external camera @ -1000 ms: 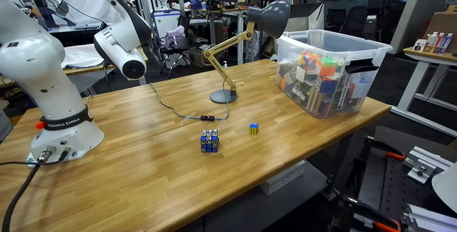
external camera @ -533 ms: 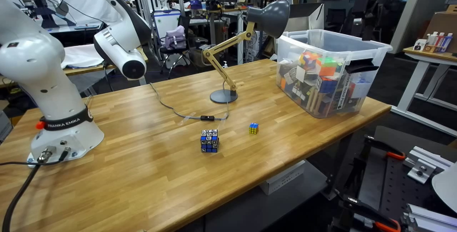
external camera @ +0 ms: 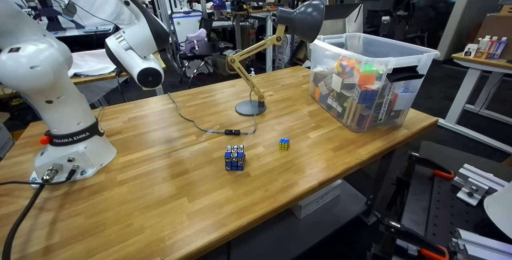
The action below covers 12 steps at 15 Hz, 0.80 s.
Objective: Remove a cube from the storage container
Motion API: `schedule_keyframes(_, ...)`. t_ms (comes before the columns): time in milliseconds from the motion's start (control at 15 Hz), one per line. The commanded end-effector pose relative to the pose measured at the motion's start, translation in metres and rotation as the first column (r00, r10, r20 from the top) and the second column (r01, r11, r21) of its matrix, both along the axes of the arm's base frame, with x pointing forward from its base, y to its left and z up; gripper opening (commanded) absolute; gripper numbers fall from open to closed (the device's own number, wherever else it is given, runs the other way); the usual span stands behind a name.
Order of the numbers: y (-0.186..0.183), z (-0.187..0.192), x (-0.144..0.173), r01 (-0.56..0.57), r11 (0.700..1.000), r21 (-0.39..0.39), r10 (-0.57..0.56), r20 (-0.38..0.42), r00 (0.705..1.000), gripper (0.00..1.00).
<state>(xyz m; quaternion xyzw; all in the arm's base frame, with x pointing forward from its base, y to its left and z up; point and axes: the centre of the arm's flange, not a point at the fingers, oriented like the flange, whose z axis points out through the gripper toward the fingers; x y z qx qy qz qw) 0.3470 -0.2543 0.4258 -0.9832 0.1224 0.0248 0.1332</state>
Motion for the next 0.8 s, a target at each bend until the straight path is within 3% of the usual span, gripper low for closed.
schedule_keyframes(0,0.000,0.000,0.000,0.000,1.000,0.000,0.000,0.000,1.000,1.00)
schedule_keyframes(400,-0.010,-0.005,0.007,0.038,0.999,-0.011,-0.038,-0.011,0.999,1.00)
schedule_keyframes(733,-0.076,-0.021,0.055,0.227,0.960,-0.163,-0.221,0.055,0.974,1.00)
